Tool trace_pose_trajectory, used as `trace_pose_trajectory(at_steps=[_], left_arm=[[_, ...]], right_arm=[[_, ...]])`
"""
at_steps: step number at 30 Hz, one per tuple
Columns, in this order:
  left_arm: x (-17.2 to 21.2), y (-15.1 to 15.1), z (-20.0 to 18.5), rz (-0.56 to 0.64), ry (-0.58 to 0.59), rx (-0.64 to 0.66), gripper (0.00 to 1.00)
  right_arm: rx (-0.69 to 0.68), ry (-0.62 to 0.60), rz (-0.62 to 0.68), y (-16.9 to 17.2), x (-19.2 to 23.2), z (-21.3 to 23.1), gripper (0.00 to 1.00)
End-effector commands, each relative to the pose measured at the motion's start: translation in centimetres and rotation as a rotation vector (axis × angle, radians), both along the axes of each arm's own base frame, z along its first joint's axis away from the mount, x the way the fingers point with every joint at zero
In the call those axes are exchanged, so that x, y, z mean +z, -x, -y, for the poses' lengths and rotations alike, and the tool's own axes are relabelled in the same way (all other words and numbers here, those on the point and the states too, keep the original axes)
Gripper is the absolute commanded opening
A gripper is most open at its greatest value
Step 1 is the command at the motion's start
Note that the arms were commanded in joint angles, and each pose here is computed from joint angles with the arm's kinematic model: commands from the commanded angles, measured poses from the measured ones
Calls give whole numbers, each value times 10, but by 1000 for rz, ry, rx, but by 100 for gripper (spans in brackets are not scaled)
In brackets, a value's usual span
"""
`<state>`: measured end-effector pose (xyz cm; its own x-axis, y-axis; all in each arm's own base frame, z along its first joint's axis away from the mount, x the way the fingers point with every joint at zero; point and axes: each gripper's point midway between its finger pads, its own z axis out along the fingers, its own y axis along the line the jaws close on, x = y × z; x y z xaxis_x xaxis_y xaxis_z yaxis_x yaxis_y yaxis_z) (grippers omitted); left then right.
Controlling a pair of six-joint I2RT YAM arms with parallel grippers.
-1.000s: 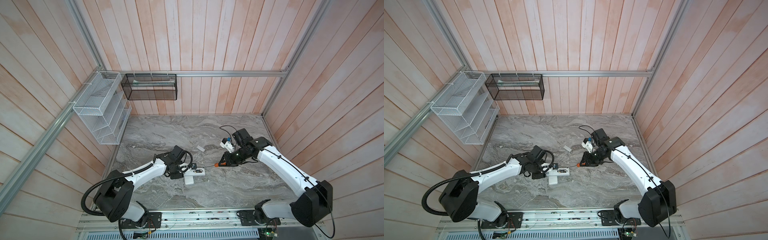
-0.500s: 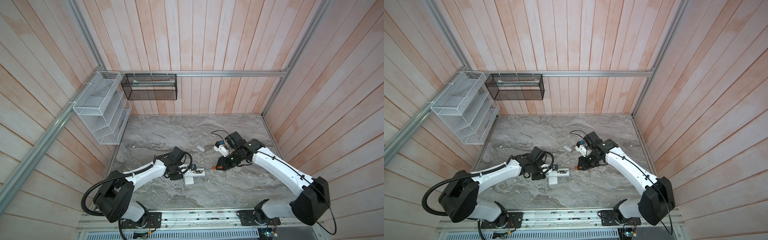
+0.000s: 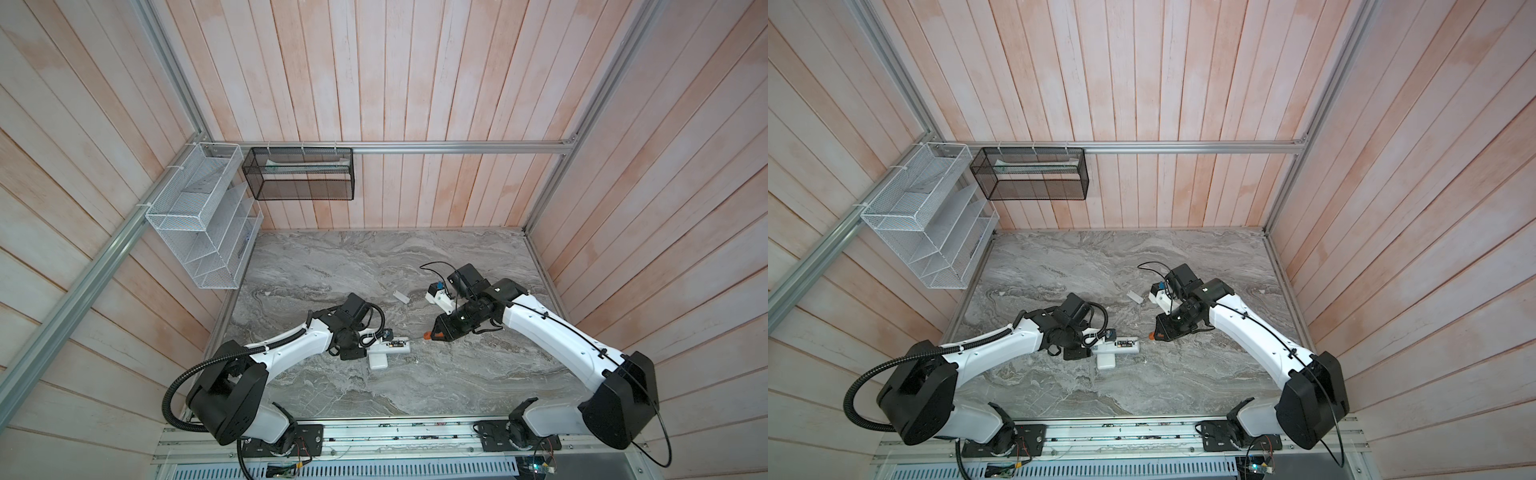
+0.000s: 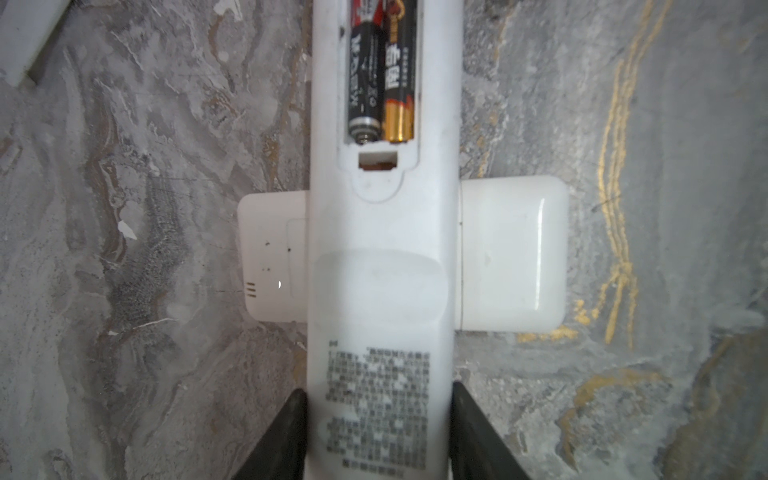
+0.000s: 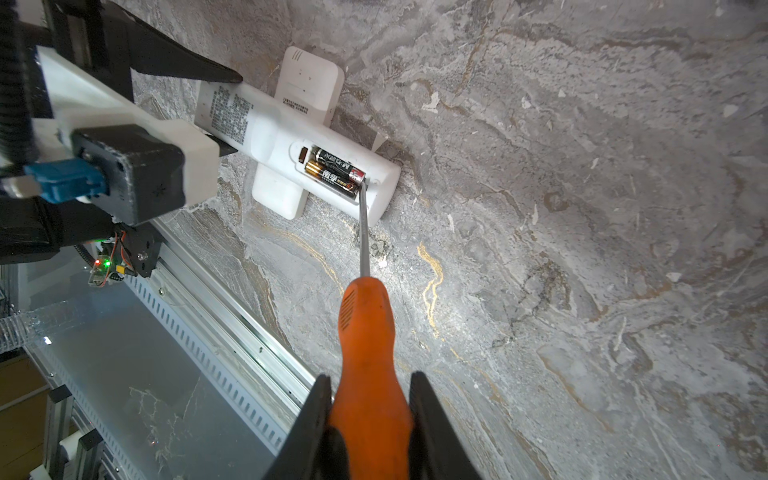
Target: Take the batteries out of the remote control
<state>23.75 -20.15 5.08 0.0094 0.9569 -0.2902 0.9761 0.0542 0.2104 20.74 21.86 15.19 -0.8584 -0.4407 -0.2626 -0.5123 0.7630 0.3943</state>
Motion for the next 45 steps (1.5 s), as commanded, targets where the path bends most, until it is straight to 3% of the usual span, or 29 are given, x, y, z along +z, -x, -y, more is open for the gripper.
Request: trace_pose_trajectory(at_steps=[1,22,31,45], left_arm=[[-3,2,-3,-11,-37,-22,10],[-4,3,2,-17,-36,-31,7],[-2,-1,-3,10,-67,-30,6],[-1,-2,-2,23,-86,-51,5]], right_arm=[[31,14,-19,8,-11,-1,0],[14,-250,8,4,31,-40,0],[-84,-59,-48,5,19,-4,0],[-55,-58,-49,14,10,1,0]])
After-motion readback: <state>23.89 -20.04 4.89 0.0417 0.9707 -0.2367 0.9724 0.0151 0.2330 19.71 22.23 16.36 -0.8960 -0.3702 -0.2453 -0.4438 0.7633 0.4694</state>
